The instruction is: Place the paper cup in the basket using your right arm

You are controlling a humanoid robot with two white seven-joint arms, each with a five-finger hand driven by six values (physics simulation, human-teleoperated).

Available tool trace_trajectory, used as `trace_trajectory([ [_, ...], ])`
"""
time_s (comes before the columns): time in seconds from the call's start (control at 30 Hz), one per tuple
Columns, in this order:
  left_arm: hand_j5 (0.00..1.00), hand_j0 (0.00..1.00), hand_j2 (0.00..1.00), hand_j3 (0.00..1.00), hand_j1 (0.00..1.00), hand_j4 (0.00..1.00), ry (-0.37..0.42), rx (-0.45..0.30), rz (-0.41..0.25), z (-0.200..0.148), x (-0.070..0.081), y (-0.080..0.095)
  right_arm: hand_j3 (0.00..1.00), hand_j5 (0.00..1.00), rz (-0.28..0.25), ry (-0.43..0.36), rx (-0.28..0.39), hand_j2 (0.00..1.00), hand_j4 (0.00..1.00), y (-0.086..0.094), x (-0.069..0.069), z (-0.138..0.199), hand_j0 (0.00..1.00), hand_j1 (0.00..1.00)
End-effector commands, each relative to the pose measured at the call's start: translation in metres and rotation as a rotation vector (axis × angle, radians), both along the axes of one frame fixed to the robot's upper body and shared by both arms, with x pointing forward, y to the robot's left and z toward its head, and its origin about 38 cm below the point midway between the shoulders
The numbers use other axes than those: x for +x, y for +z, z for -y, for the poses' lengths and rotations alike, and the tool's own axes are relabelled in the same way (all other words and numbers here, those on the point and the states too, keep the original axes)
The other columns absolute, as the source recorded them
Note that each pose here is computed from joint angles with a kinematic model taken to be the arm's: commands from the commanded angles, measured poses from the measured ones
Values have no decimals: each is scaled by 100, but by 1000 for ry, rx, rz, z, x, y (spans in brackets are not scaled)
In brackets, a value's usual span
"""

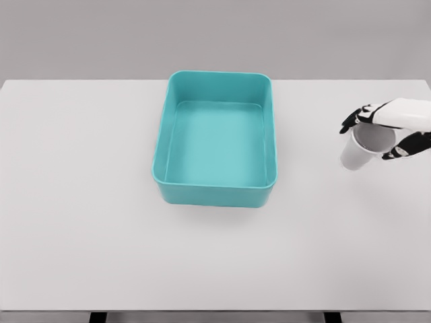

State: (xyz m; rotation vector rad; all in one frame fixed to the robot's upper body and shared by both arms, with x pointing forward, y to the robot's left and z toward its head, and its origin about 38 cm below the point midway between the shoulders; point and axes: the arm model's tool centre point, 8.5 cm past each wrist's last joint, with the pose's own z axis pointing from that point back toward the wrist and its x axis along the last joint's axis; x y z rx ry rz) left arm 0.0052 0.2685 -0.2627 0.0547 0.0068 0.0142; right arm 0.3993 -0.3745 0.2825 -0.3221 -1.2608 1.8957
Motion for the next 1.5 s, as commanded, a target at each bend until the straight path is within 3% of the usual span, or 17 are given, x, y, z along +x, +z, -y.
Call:
trace_trajectory([
  [0.0,100,100,100,100,100,100,0,0,0,0,0,0,64,64,-6,-3,23,64,64,-3,4,-6,64,64],
  [0.63,100,100,100,100,100,100,0,0,0,0,0,0,64,64,33,9,80,64,64,7,22,-29,64,64],
  [1.47,100,100,100,100,100,100,0,0,0,0,0,0,64,64,74,73,187,64,64,17,51,-91,64,64],
])
